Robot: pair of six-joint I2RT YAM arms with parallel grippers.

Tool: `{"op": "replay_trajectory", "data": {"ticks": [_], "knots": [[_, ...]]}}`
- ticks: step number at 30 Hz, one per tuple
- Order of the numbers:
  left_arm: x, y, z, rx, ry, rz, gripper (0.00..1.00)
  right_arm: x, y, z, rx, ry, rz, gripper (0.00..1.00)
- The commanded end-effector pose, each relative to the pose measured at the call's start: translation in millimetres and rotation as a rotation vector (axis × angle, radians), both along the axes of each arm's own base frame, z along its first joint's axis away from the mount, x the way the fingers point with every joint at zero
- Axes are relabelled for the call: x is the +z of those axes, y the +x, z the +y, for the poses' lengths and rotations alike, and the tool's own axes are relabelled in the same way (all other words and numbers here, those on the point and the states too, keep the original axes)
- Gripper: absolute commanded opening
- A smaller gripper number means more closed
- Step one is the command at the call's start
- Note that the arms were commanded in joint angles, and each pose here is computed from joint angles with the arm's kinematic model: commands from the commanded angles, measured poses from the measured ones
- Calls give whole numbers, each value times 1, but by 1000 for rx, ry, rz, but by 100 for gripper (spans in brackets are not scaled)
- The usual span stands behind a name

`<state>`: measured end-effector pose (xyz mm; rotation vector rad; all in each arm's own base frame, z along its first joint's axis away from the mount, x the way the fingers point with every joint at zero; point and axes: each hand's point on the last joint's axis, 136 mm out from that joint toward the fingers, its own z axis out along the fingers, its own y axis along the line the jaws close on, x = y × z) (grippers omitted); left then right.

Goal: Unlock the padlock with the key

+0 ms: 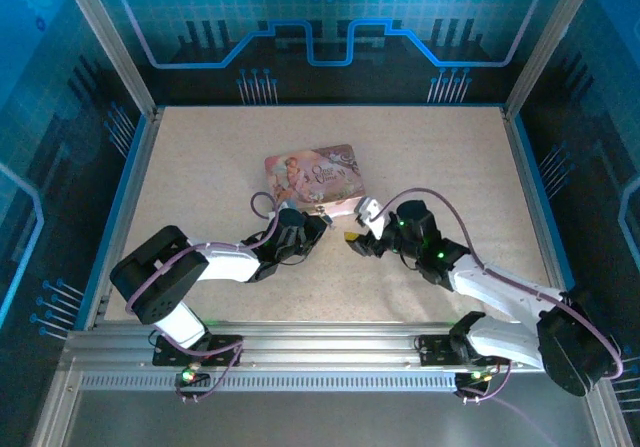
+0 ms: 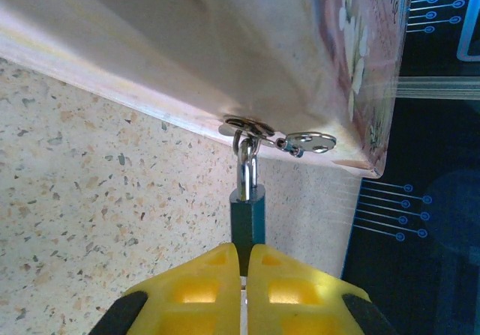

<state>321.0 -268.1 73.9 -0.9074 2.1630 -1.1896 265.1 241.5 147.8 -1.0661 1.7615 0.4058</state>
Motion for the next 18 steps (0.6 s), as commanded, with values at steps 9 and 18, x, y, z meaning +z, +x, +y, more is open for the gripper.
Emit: {"op": "replay_trajectory", "data": {"ticks": [9, 18], "knots": [[14, 3, 2, 20, -13, -37, 9, -44, 29, 19, 60, -344, -267, 58], [15, 2, 2, 22, -20, -32, 9, -55, 40, 43, 116, -385, -312, 54]]}}
